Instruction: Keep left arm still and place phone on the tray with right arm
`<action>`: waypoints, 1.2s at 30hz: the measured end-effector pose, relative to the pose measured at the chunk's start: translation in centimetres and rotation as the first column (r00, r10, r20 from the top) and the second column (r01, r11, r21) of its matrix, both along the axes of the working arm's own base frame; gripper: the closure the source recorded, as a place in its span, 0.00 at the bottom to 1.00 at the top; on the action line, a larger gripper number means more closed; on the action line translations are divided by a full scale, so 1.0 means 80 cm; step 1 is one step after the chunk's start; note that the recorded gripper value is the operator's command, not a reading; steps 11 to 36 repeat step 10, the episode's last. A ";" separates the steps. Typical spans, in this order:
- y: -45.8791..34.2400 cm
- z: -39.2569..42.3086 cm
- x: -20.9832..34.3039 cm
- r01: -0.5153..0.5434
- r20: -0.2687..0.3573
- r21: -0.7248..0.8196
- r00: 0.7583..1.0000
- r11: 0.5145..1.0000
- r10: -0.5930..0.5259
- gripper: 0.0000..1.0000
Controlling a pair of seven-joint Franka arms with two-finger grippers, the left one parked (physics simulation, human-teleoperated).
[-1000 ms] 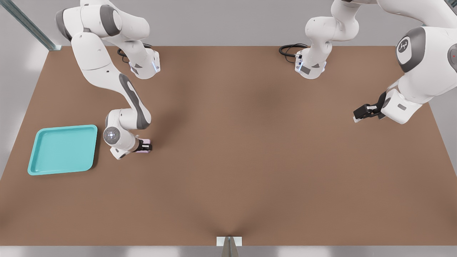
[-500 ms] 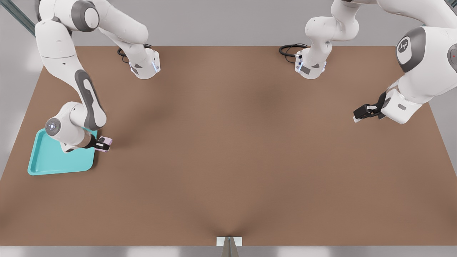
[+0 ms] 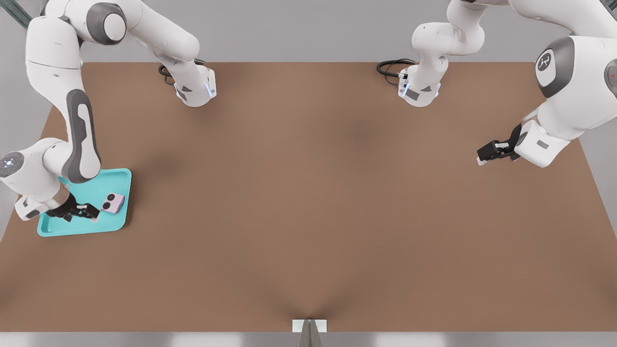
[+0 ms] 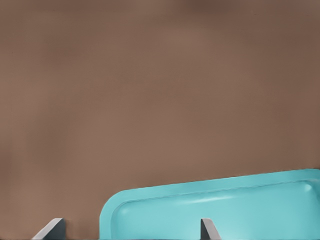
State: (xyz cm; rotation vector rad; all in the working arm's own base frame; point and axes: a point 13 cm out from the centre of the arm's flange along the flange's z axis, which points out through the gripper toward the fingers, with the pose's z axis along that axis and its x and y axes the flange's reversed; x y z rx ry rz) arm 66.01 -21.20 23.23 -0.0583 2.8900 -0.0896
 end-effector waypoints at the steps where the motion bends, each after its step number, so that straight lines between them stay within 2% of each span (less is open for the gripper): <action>1: 0.056 0.061 0.014 -0.067 0.025 -0.030 0.997 0.997 0.067 0.00; 4: 0.229 0.242 0.025 -0.224 0.094 -0.047 0.969 0.973 0.228 0.00; 7: 0.324 0.291 0.045 -0.284 0.039 -0.019 0.958 0.959 0.284 0.00; 10: 0.314 0.284 0.013 -0.234 -0.074 0.016 0.969 0.972 0.234 0.00; 36: 0.314 0.284 0.013 -0.234 -0.074 0.016 0.969 0.972 0.234 0.00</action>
